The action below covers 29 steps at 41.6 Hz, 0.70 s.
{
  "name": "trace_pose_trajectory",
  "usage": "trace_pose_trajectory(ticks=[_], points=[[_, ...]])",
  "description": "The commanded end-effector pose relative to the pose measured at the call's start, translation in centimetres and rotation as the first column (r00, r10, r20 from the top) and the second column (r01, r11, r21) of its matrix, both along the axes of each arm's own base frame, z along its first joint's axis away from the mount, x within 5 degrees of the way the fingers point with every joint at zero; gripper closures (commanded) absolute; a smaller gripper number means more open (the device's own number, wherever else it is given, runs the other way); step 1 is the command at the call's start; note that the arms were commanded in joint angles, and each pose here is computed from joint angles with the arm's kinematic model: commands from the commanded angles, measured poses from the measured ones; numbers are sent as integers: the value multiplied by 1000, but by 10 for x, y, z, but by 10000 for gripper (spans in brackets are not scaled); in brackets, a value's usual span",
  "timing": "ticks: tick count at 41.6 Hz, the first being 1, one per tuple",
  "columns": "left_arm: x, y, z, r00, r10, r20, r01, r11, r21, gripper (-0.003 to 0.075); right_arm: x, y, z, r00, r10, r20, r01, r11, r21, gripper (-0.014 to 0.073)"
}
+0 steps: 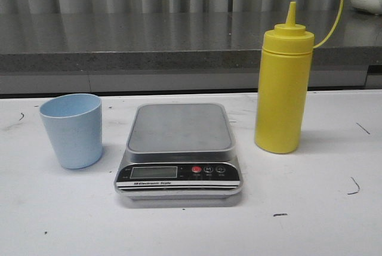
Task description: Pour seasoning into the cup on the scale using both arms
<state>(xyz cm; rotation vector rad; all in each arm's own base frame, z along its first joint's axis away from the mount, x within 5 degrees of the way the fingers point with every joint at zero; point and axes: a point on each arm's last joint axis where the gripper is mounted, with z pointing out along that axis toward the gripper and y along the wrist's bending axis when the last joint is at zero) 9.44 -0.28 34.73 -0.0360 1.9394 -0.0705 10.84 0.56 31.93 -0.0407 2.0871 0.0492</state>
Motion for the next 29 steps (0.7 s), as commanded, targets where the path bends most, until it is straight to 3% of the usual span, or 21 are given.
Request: trace_pose_trajectory(ticks=[1, 6, 9, 12, 20, 29], points=[[2, 0, 16, 996, 6, 90, -4, 1000, -18, 665, 4, -1, 13, 997, -4, 79, 6, 1000, -19, 364], [2, 0, 16, 996, 3, 90, -2, 1000, -11, 465, 4, -2, 13, 997, -5, 79, 6, 1000, -23, 92], [2, 0, 16, 996, 3, 90, -2, 1000, -11, 335, 4, -2, 13, 997, -5, 79, 6, 1000, -23, 17], [2, 0, 15, 996, 3, 86, -2, 1000, -11, 244, 4, -2, 13, 997, -5, 79, 6, 1000, -23, 5], [3, -6, 16, 995, -61, 80, 63, 998, -13, 230, 4, -2, 13, 997, -5, 81, 7, 1000, -23, 5], [23, -23, 19, 976, -202, -83, 203, 979, 7, 230, 4, -2, 13, 997, -5, 81, 7, 1000, -23, 5]])
